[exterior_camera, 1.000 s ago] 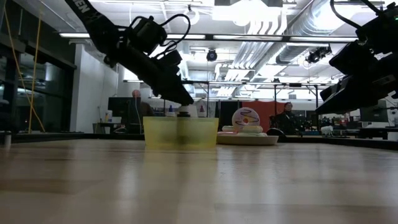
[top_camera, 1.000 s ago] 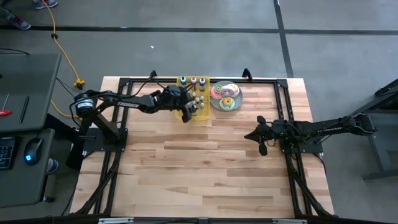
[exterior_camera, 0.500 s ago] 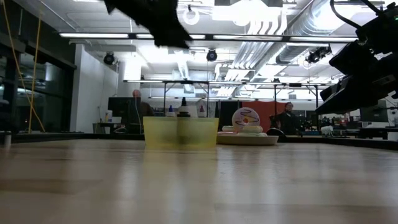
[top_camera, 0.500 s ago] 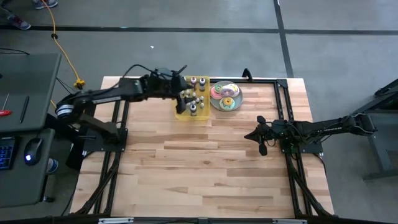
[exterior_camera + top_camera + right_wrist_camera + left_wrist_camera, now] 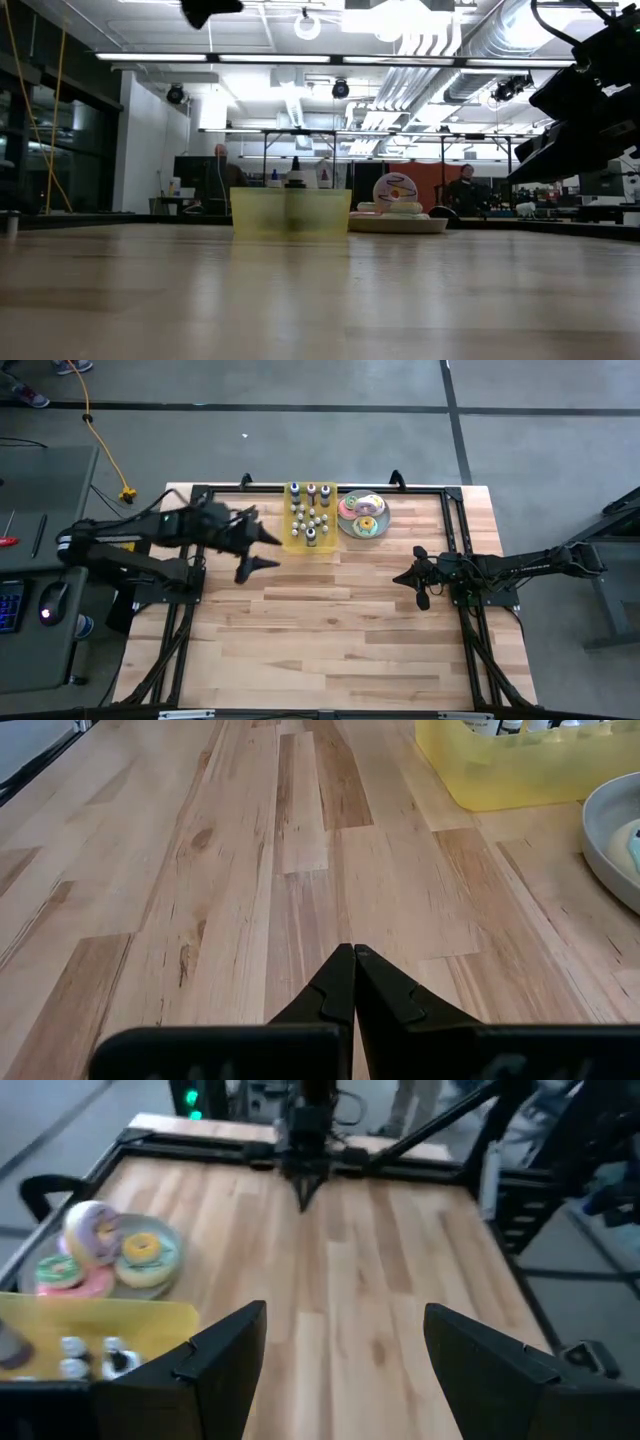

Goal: Pick & Place food coloring
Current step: Return to Home Position

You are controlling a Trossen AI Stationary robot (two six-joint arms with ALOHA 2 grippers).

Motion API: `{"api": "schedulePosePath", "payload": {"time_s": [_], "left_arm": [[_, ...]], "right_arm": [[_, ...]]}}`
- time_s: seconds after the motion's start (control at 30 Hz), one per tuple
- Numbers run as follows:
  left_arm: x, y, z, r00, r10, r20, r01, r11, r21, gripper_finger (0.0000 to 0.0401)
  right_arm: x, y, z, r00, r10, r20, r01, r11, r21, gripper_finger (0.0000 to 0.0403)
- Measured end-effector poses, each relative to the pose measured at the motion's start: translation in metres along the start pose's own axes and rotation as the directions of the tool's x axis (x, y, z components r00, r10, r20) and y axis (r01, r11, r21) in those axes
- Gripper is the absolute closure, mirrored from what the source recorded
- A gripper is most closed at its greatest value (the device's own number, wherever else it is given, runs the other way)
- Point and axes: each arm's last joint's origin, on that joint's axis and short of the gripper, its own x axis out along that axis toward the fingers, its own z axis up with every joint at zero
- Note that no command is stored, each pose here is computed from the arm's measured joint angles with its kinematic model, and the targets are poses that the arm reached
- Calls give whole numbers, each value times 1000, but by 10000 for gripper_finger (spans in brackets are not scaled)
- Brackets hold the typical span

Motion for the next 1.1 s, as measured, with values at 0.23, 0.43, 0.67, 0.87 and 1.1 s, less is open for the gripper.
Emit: {"api": "schedulePosePath", "payload": {"time_s": [0.23, 0.43, 0.67, 0.87, 1.1], "left_arm": [[-8, 3, -73, 994, 54, 98, -44, 995, -93, 135], [-16, 12, -119, 982, 124, 139, -108, 987, -117, 141], [-23, 17, -147, 962, 116, 247, -88, 989, -121, 197], [-27, 13, -168, 951, 77, 300, -41, 991, -124, 268], [-30, 13, -182, 939, 32, 341, 23, 988, -156, 358]], "right_arm": [[0, 0, 0, 1000, 0, 0, 0, 1000, 0, 402], [0, 0, 0, 1000, 0, 1, 0, 1000, 0, 402], [0, 0, 0, 1000, 0, 0, 0, 1000, 0, 402], [0, 0, 0, 1000, 0, 0, 0, 1000, 0, 402], [0, 0, 0, 1000, 0, 1, 0, 1000, 0, 402]]}}
